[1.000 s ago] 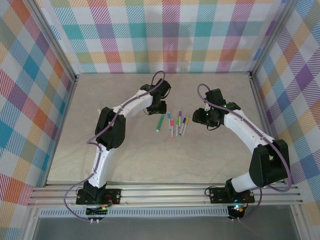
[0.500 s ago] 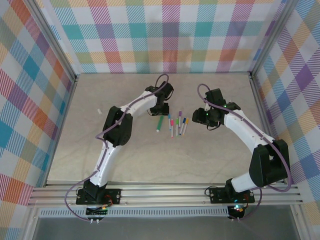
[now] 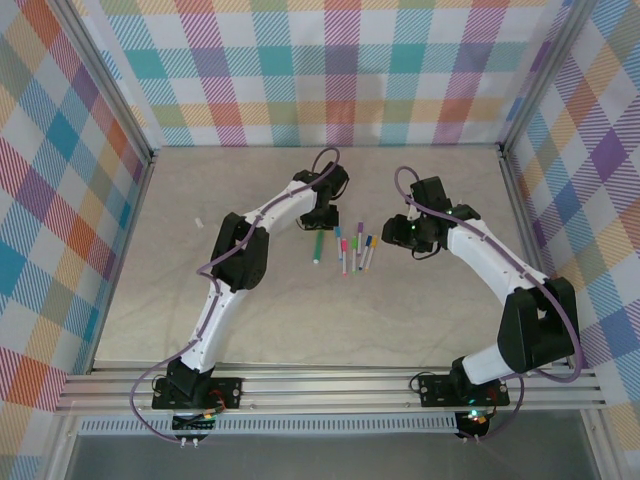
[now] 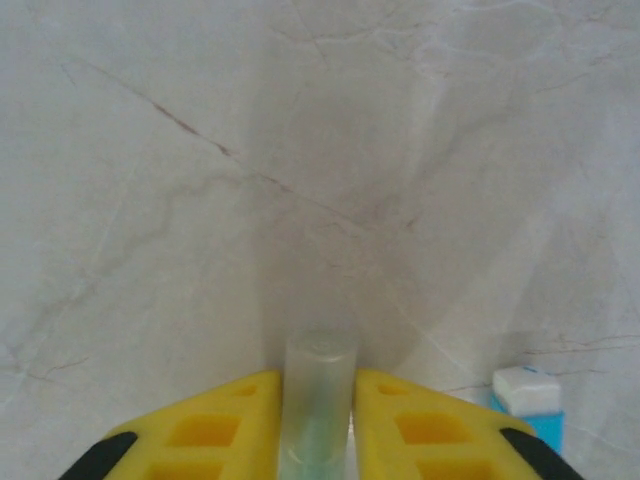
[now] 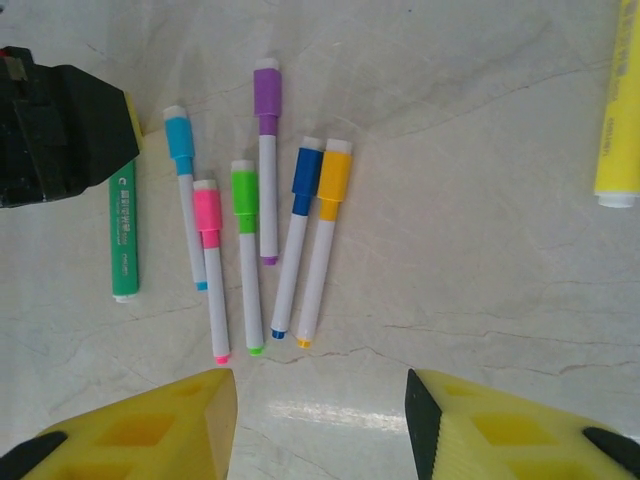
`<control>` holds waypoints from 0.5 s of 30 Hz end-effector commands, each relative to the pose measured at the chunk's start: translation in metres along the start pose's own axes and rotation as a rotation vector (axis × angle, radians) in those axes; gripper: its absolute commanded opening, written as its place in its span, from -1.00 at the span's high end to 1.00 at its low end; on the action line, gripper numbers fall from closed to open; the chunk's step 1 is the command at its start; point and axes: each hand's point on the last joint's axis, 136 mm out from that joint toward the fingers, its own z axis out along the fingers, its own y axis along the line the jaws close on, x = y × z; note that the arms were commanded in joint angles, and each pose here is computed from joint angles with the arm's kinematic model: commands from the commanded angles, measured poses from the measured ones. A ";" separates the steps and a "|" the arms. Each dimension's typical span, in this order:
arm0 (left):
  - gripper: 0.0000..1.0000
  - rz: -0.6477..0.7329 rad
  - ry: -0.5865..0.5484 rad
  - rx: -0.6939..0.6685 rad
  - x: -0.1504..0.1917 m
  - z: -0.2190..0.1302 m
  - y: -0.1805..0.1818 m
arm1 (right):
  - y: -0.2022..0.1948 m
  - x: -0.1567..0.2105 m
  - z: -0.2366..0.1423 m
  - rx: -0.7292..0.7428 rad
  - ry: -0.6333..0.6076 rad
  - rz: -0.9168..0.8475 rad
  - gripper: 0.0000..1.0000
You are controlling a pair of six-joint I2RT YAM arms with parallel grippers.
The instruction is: Open the pen caps
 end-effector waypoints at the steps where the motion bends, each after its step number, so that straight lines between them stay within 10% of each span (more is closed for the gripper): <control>1: 0.70 0.008 0.085 -0.042 0.021 0.026 0.008 | 0.010 0.008 0.009 -0.048 0.027 0.005 0.03; 4: 1.00 -0.001 0.084 -0.049 0.020 0.022 0.014 | 0.021 0.013 0.014 -0.078 0.044 -0.014 0.05; 15: 1.00 -0.073 0.013 0.127 -0.004 -0.053 0.019 | 0.097 0.028 0.050 -0.352 0.110 -0.084 0.01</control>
